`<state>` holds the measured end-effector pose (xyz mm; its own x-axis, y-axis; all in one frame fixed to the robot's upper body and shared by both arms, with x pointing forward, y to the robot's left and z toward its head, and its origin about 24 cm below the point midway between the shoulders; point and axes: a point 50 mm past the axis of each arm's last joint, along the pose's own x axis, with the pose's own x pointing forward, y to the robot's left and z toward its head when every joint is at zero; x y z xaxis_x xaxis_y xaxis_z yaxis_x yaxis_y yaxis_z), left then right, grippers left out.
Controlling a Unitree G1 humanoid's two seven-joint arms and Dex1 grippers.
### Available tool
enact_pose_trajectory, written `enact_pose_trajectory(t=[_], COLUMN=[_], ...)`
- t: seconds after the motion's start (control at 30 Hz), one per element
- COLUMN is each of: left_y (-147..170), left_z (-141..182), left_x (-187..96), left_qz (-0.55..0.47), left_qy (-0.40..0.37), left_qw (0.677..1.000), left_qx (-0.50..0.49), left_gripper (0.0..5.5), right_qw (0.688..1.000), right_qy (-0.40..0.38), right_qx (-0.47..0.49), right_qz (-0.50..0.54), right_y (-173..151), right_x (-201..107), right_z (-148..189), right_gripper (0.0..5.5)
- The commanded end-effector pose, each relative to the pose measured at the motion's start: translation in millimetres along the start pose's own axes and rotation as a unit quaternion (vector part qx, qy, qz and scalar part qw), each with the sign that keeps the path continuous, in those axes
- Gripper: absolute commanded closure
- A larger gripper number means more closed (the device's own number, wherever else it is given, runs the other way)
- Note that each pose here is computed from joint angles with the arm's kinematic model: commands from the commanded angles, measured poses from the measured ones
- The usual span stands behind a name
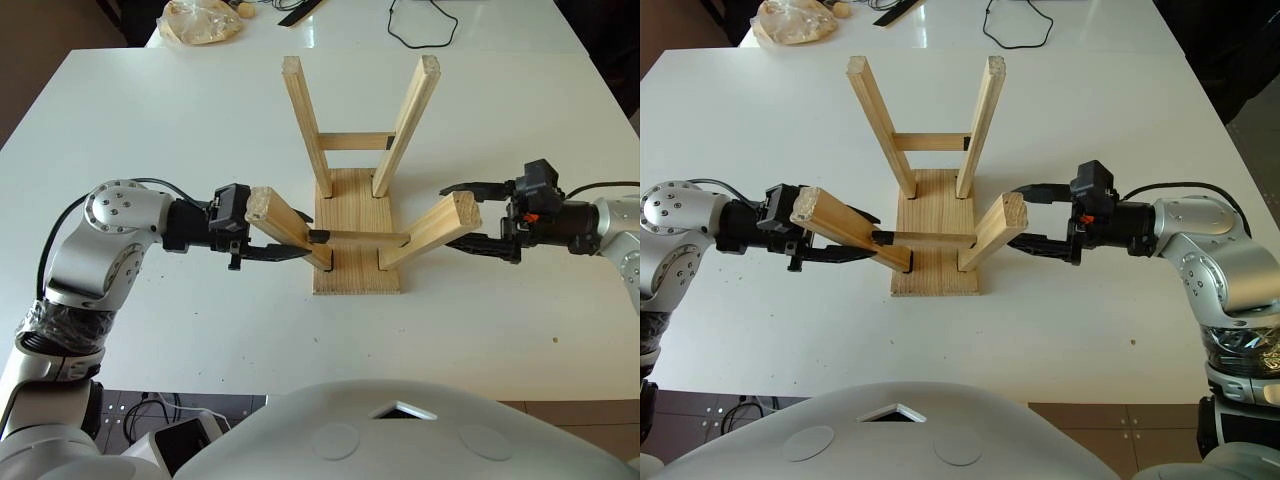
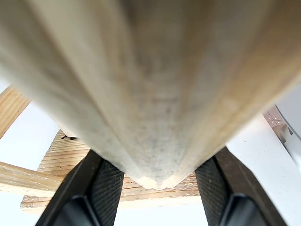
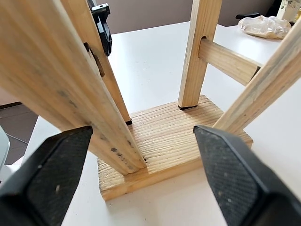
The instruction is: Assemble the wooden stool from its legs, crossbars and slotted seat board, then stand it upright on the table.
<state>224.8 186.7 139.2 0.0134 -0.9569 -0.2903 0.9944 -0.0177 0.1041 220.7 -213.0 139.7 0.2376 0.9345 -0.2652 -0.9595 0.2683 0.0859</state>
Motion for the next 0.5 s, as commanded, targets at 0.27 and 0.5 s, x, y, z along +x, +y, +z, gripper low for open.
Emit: enact_pose_trajectory(t=[0.27, 0.5], left_y=[-11.3, -10.8], left_z=[-5.0, -2.4], left_x=[0.5, 0.2], left_qz=[0.066, 0.096], left_qy=[0.058, 0.055], left_qw=[0.996, 0.994], left_qx=[-0.021, -0.019], left_gripper=[3.45, 3.45], right_qw=[0.998, 0.996], right_qy=[-0.042, -0.064], right_qx=[-0.023, -0.038], right_qz=[-0.038, -0.054], right_y=[-2.4, -0.8], right_x=[-6.3, -12.2], right_z=[22.1, 33.6], right_gripper=[1.55, 1.55])
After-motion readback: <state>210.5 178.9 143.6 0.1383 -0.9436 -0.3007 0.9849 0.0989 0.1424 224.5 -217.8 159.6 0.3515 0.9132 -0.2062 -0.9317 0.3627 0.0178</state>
